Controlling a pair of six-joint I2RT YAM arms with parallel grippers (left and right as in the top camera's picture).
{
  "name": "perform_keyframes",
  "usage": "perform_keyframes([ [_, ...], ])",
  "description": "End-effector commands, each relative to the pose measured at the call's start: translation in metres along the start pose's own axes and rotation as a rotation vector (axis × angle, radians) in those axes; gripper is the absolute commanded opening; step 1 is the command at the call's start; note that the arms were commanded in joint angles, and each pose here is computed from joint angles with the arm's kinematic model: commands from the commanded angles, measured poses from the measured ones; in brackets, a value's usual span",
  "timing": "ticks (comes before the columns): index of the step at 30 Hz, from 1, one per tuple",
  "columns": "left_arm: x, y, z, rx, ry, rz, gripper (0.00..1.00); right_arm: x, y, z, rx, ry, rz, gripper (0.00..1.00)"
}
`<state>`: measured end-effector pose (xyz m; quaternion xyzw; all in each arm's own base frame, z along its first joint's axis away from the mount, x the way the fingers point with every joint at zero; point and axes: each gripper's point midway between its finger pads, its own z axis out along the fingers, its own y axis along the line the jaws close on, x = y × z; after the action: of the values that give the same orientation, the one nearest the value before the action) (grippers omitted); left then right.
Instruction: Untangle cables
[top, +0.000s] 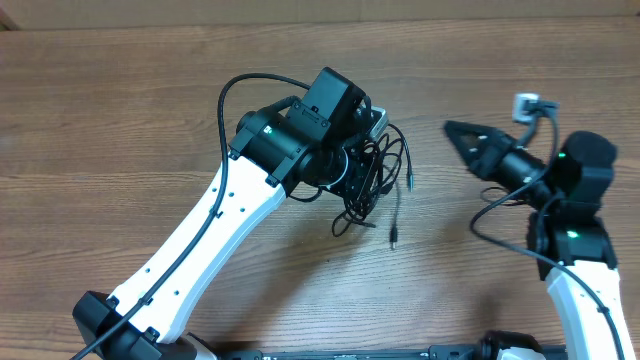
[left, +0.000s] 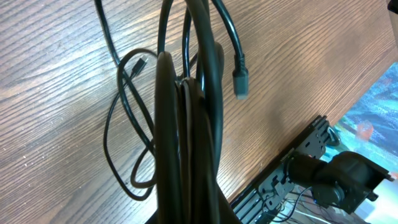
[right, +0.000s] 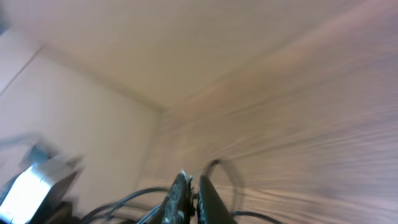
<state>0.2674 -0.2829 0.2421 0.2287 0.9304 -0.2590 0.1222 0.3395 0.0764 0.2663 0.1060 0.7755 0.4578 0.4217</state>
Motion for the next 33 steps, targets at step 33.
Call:
perform_keyframes([
  [33,-0.019,0.007,0.004,-0.051,-0.057,0.029,0.36,0.096,-0.085,-0.023,0.512,0.295,0.034,0.37],
])
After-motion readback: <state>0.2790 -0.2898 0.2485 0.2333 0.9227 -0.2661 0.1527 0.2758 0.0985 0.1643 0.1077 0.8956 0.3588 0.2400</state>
